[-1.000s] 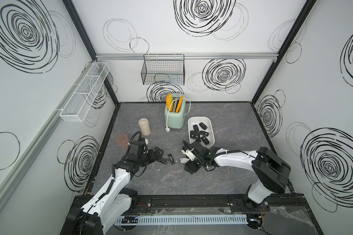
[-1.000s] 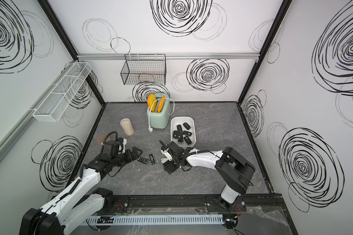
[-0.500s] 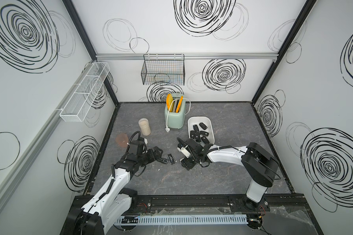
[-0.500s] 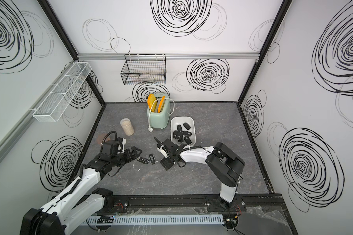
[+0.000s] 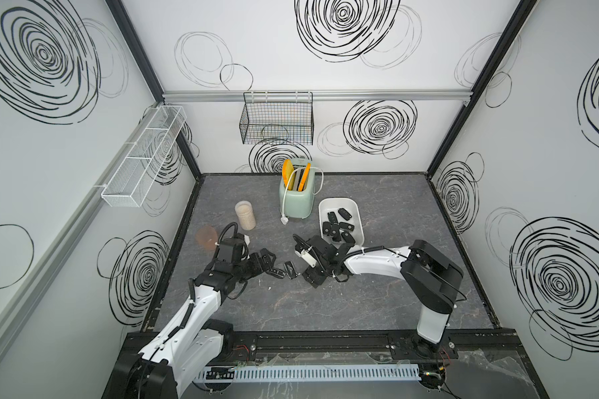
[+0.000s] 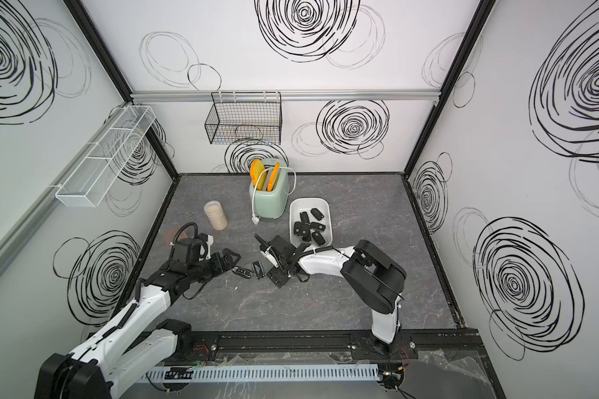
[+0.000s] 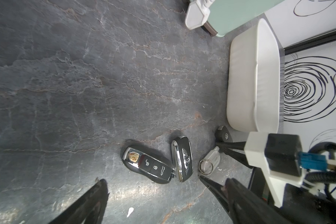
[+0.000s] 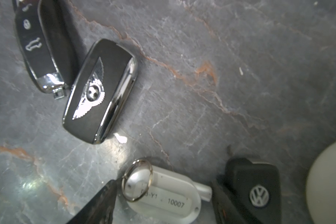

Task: Place the car key into the storage box
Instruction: Pick up the car key from the center of the board.

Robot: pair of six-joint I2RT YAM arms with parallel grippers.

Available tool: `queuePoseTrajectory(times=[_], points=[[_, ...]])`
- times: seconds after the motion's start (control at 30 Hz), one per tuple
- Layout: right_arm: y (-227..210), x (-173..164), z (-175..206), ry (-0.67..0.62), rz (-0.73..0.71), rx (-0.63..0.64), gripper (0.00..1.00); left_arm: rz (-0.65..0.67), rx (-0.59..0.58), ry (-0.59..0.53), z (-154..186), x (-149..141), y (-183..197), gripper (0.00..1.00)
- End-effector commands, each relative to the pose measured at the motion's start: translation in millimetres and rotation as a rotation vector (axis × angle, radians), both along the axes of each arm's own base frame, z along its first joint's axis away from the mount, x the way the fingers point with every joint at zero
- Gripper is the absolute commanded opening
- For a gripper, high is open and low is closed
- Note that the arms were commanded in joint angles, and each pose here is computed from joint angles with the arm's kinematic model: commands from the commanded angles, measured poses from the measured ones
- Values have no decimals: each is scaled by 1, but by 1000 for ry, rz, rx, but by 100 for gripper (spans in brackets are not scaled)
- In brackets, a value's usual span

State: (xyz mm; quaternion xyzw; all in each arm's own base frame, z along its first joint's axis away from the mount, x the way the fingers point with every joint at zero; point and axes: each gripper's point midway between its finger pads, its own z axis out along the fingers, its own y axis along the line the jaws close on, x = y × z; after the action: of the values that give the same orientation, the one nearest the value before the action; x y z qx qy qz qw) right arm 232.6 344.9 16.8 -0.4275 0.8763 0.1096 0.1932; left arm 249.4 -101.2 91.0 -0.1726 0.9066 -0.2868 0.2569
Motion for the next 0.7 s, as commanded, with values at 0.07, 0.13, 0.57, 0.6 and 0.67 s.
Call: queuePoseTrajectory(times=[0.07, 0.13, 0.57, 0.6, 0.67], points=[[-12, -16, -32, 64, 37, -117, 83, -2, -2, -44, 12, 9, 0, 98], [-9, -18, -34, 66, 46, -122, 84, -1, -2, -43, 12, 8, 1, 98], [-28, -32, -37, 42, 91, -210, 74, 4, -5, -45, 11, 6, 2, 98], [-30, -33, -35, 44, 91, -210, 71, 6, -6, -46, 11, 6, 2, 98], [-34, -36, -33, 50, 94, -211, 69, 7, -10, -45, 10, 5, 2, 98]])
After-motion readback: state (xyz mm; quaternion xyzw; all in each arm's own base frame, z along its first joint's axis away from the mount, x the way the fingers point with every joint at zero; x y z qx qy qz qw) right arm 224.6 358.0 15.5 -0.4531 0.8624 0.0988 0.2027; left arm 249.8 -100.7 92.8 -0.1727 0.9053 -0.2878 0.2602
